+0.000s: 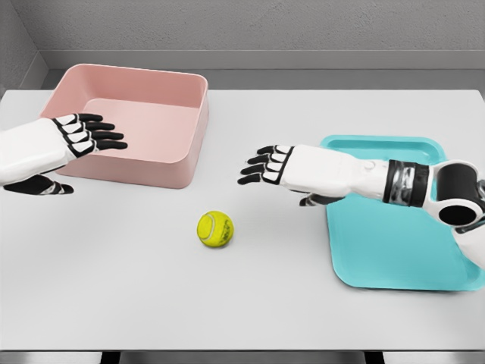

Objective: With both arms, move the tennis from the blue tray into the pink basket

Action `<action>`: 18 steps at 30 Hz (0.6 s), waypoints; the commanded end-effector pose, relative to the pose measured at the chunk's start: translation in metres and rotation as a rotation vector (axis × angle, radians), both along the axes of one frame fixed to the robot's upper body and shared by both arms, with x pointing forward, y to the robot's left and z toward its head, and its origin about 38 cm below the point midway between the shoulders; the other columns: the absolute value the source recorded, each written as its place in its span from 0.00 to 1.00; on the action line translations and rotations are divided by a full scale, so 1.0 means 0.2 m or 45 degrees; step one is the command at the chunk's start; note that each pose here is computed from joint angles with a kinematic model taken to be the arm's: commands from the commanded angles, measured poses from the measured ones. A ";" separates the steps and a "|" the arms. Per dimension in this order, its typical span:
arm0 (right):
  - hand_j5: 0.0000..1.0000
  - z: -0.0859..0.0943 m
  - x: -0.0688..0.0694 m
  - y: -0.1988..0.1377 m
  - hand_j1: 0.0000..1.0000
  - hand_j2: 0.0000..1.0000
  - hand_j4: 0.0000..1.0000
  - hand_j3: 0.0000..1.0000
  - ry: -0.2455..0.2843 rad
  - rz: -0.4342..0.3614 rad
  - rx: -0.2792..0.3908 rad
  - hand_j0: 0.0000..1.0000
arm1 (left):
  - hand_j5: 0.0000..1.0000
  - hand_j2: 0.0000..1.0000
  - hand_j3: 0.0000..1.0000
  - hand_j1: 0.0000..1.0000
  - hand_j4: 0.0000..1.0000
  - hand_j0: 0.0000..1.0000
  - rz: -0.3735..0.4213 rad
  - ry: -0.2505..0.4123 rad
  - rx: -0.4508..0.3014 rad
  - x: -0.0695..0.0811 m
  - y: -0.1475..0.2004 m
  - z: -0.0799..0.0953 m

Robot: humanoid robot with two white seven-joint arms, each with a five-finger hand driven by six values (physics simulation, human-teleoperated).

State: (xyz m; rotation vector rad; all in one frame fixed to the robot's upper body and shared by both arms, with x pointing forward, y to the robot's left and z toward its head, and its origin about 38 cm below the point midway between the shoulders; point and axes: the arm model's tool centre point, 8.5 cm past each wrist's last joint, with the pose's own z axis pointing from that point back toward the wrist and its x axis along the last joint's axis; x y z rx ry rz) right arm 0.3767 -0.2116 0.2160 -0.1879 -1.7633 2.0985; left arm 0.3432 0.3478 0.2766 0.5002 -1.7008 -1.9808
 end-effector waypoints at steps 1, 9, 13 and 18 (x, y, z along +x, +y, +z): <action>1.00 0.22 0.02 -0.25 1.00 1.00 1.00 1.00 -0.043 -0.110 0.080 1.00 | 1.00 1.00 1.00 1.00 1.00 1.00 -0.012 0.010 -0.040 0.00 -0.03 -0.03; 1.00 0.16 -0.09 -0.53 1.00 1.00 1.00 1.00 0.037 -0.305 0.242 1.00 | 1.00 1.00 1.00 1.00 1.00 1.00 -0.075 0.003 -0.062 0.03 -0.21 -0.17; 1.00 0.12 -0.11 -0.57 1.00 1.00 1.00 1.00 0.056 -0.340 0.260 1.00 | 1.00 1.00 1.00 1.00 1.00 1.00 -0.135 0.021 -0.048 0.03 -0.33 -0.25; 1.00 0.01 -0.15 -0.64 1.00 1.00 1.00 1.00 0.102 -0.451 0.387 1.00 | 1.00 1.00 1.00 1.00 1.00 1.00 -0.241 0.067 -0.021 0.03 -0.49 -0.33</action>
